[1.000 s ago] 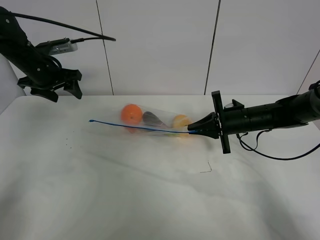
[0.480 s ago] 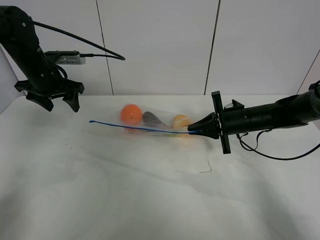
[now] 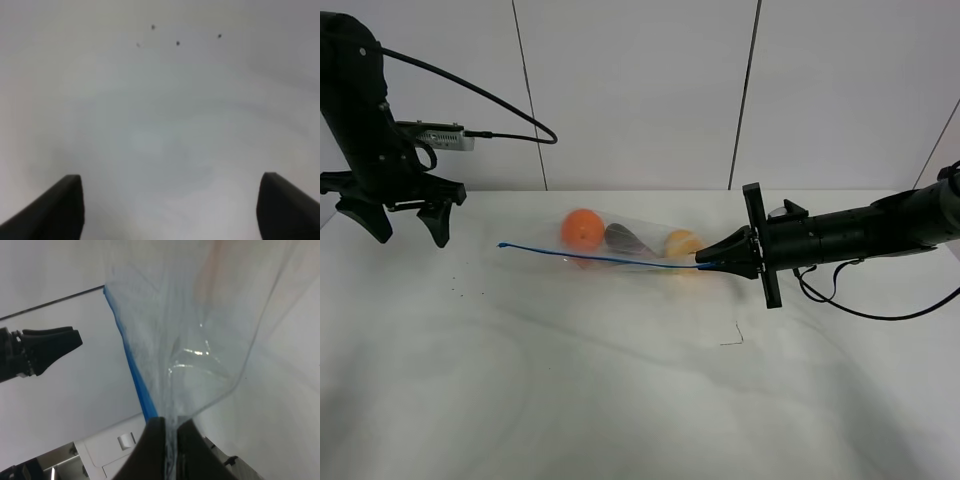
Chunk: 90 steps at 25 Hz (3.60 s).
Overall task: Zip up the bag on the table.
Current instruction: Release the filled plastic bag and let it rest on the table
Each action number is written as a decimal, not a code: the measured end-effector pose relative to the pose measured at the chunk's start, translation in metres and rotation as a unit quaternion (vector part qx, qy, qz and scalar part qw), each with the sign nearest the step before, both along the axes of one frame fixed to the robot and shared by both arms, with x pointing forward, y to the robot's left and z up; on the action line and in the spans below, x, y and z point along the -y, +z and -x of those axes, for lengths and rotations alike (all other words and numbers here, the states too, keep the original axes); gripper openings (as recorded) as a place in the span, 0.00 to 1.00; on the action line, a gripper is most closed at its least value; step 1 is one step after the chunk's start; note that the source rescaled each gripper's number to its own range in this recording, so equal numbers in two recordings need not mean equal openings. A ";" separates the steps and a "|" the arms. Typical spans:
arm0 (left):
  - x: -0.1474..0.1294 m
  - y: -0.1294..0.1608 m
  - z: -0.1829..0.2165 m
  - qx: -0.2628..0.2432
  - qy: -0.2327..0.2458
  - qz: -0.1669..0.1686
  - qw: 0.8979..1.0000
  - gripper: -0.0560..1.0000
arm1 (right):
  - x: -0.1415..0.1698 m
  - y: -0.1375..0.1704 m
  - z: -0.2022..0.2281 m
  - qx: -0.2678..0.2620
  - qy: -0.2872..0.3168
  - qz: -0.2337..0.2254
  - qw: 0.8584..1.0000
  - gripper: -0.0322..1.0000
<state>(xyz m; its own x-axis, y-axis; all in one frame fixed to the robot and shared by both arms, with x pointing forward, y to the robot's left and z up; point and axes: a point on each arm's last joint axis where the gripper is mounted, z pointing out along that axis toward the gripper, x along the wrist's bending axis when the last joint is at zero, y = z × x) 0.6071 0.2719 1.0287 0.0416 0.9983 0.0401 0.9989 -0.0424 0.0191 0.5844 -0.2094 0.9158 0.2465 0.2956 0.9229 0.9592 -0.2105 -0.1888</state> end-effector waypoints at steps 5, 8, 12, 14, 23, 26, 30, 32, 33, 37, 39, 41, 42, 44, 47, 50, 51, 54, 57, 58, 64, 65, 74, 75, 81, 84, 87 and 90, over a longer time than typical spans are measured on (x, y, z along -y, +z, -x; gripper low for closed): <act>0.000 0.006 0.006 0.004 0.000 0.002 1.000 1.00 | 0.000 0.000 0.001 0.000 0.003 0.002 1.000 0.03; 0.000 0.017 0.023 0.012 0.002 0.010 1.000 1.00 | 0.000 0.000 0.001 0.000 0.003 0.002 1.000 0.03; -0.004 0.025 0.064 0.006 0.003 0.013 1.000 1.00 | 0.000 0.000 0.001 0.000 0.003 0.003 1.000 0.03; -0.006 0.028 0.092 0.005 0.002 0.013 1.000 1.00 | 0.000 -0.001 0.001 0.000 0.004 0.003 1.000 0.03; -0.018 0.006 0.224 0.018 -0.006 0.014 1.000 1.00 | 0.000 -0.001 0.001 0.000 0.005 0.004 1.000 0.03; -0.021 -0.005 0.255 0.059 -0.007 0.017 0.998 1.00 | 0.000 -0.001 0.001 0.000 0.006 0.005 1.000 0.03; -0.023 -0.012 0.283 0.111 -0.008 0.021 0.994 1.00 | 0.000 -0.001 0.001 0.000 0.008 0.006 1.000 0.03; -0.024 -0.007 0.291 0.153 -0.009 0.025 0.988 1.00 | 0.000 -0.001 0.002 0.000 0.009 0.007 1.000 0.03; -0.024 -0.004 0.295 0.170 -0.009 0.026 0.985 1.00 | 0.000 -0.001 0.002 0.000 0.010 0.007 1.000 0.03; -0.026 0.002 0.309 0.220 -0.010 0.030 0.975 1.00 | 0.000 -0.001 0.002 0.000 0.010 0.008 1.000 0.03; -0.026 0.005 0.314 0.238 -0.011 0.031 0.971 1.00 | 0.000 -0.001 0.002 0.000 0.010 0.008 1.000 0.03; -0.027 0.007 0.319 0.256 -0.011 0.033 0.966 1.00 | 0.000 -0.001 0.002 0.000 0.010 0.008 1.000 0.03; -0.027 0.008 0.322 0.267 -0.011 0.034 0.963 1.00 | 0.000 -0.001 0.002 0.000 0.010 0.008 1.000 0.03; -0.027 0.010 0.329 0.289 -0.011 0.036 0.957 1.00 | 0.000 -0.001 0.002 0.000 0.011 0.008 1.000 0.03; -0.028 0.012 0.338 0.320 -0.011 0.038 0.947 1.00 | 0.000 -0.001 0.002 0.000 0.011 0.008 1.000 0.03; -0.029 0.013 0.345 0.344 -0.012 0.040 0.938 1.00 | 0.000 -0.001 0.002 0.000 0.011 0.008 1.000 0.03; -0.029 0.014 0.347 0.351 -0.012 0.040 0.935 1.00 | 0.000 -0.001 0.002 0.000 0.011 0.008 1.000 0.03; -0.030 0.013 0.352 0.364 -0.012 0.040 0.930 1.00 | 0.000 -0.001 0.002 0.000 0.011 0.008 1.000 0.03; -0.030 0.013 0.357 0.381 0.003 0.036 0.924 1.00 | 0.000 -0.001 0.002 0.000 0.011 0.008 1.000 0.03; -0.031 0.014 0.359 0.389 0.010 0.033 0.921 1.00 | 0.000 -0.001 0.002 0.000 0.011 0.008 1.000 0.03; -0.031 0.013 0.379 0.450 0.021 0.030 0.892 1.00 | 0.000 -0.001 0.002 0.000 0.011 0.008 1.000 0.03; -0.031 0.013 0.380 0.453 0.021 0.030 0.891 1.00 | 0.000 -0.001 0.002 0.000 0.011 0.008 1.000 0.03; -0.031 0.013 0.380 0.454 0.021 0.030 0.890 1.00 | 0.000 -0.002 0.002 0.011 0.019 0.013 1.000 0.05; -0.031 0.013 0.380 0.454 0.021 0.030 0.890 1.00 | 0.000 -0.002 0.003 0.013 0.020 0.013 1.000 0.08; -0.031 0.013 0.380 0.454 0.021 0.030 0.890 1.00 | 0.000 -0.002 0.003 0.013 0.023 0.016 1.000 0.86; -0.031 0.013 0.380 0.454 0.021 0.030 0.890 1.00 | 0.002 -0.002 0.002 0.021 0.038 0.031 0.999 0.97; -0.031 0.013 0.380 0.454 0.021 0.030 0.890 1.00 | 0.008 0.004 -0.006 0.034 0.081 0.082 0.993 0.99; -0.031 0.013 0.380 0.454 0.021 0.030 0.890 1.00 | 0.018 0.018 -0.022 0.046 0.131 0.175 0.975 1.00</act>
